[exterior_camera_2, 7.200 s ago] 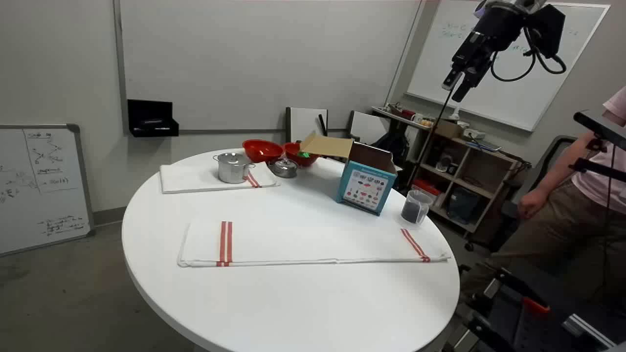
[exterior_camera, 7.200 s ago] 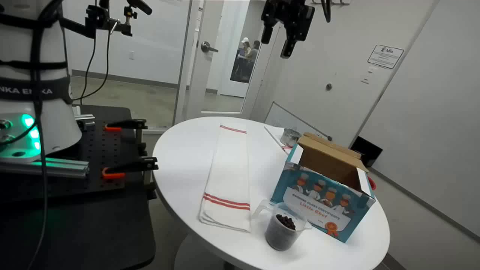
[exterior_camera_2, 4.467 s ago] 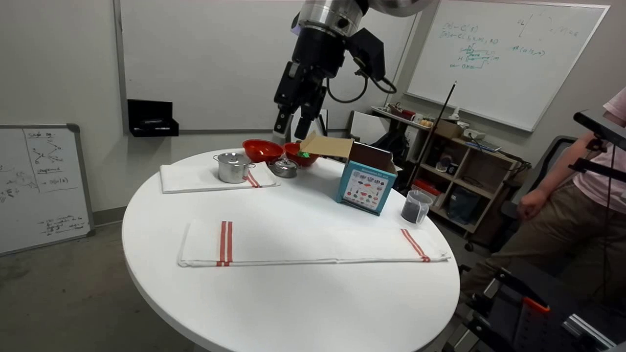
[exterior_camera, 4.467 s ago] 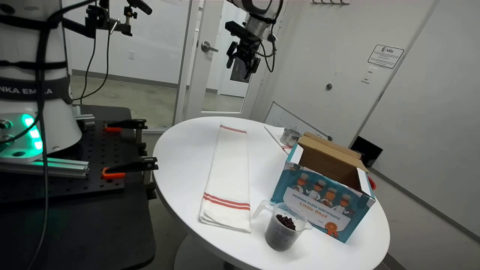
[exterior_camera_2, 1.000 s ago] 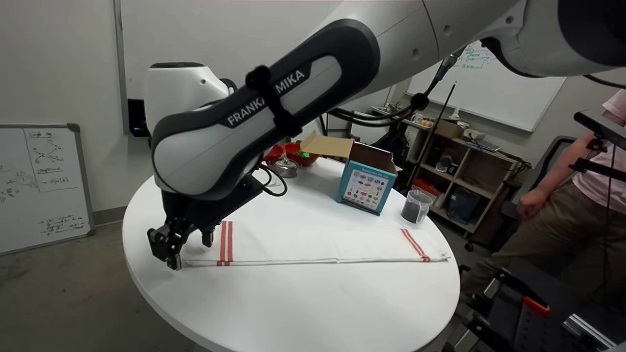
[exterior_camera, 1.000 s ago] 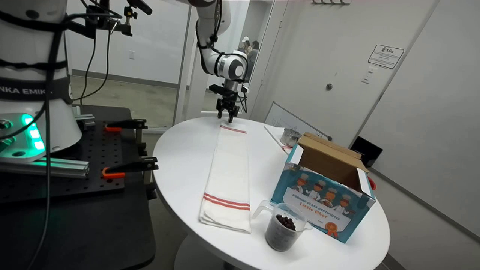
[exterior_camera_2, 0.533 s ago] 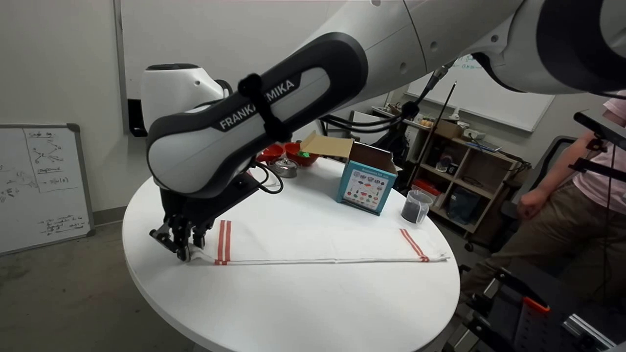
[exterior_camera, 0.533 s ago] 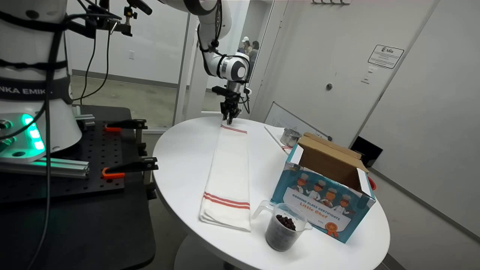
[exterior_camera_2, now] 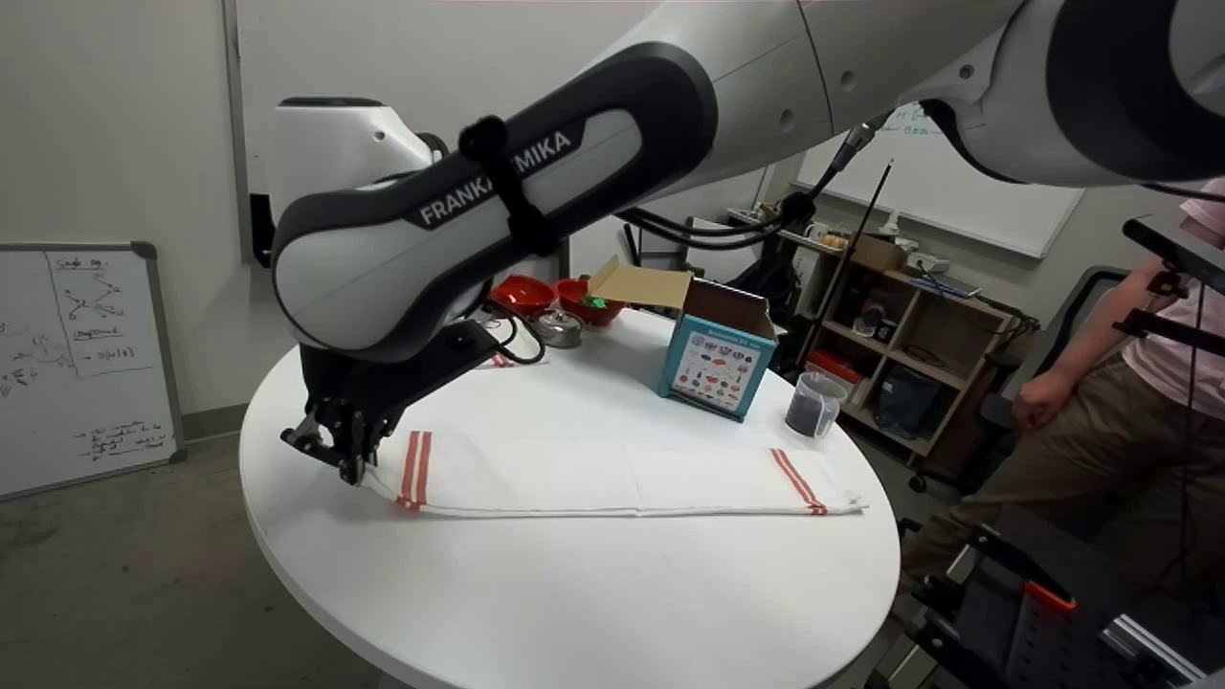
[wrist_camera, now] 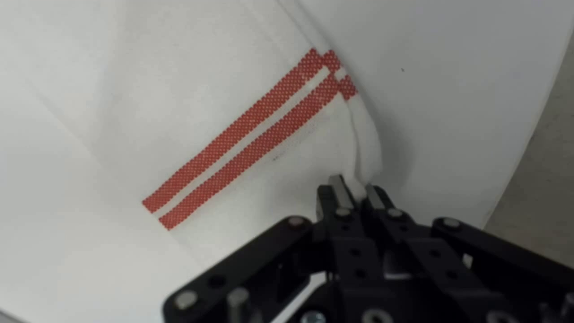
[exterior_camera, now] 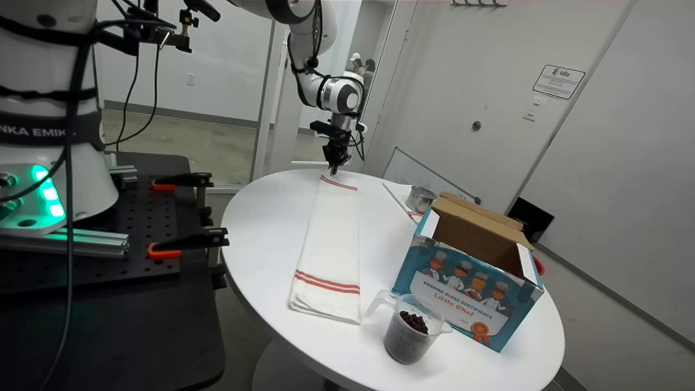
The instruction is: Fold the towel
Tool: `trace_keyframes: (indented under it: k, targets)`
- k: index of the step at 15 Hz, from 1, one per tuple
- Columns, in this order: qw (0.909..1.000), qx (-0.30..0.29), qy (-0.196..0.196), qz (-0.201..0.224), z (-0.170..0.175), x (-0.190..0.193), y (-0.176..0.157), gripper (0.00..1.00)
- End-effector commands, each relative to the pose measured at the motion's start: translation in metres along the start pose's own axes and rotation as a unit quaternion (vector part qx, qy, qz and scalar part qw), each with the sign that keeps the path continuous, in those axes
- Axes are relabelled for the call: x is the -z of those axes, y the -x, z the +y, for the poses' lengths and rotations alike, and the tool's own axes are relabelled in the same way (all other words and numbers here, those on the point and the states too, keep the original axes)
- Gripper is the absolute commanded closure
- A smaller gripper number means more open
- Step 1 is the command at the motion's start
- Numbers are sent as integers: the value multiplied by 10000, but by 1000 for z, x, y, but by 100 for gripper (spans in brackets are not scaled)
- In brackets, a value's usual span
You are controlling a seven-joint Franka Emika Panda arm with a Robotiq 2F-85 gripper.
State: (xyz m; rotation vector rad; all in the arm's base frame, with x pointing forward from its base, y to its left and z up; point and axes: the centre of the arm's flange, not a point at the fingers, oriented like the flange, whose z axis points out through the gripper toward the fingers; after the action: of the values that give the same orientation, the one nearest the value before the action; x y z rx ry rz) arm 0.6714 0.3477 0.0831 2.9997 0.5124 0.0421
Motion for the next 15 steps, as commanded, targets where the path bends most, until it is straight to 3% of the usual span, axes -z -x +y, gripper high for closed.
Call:
trace_keyframes:
  k: [1,9,15]
  targets:
    - [9991,-25,-383,205,14,53,7,97]
    - [9853,-766,-1214,927,74,149,36,96]
    - [9686,-1538,-1597,1127,117,171,87,96]
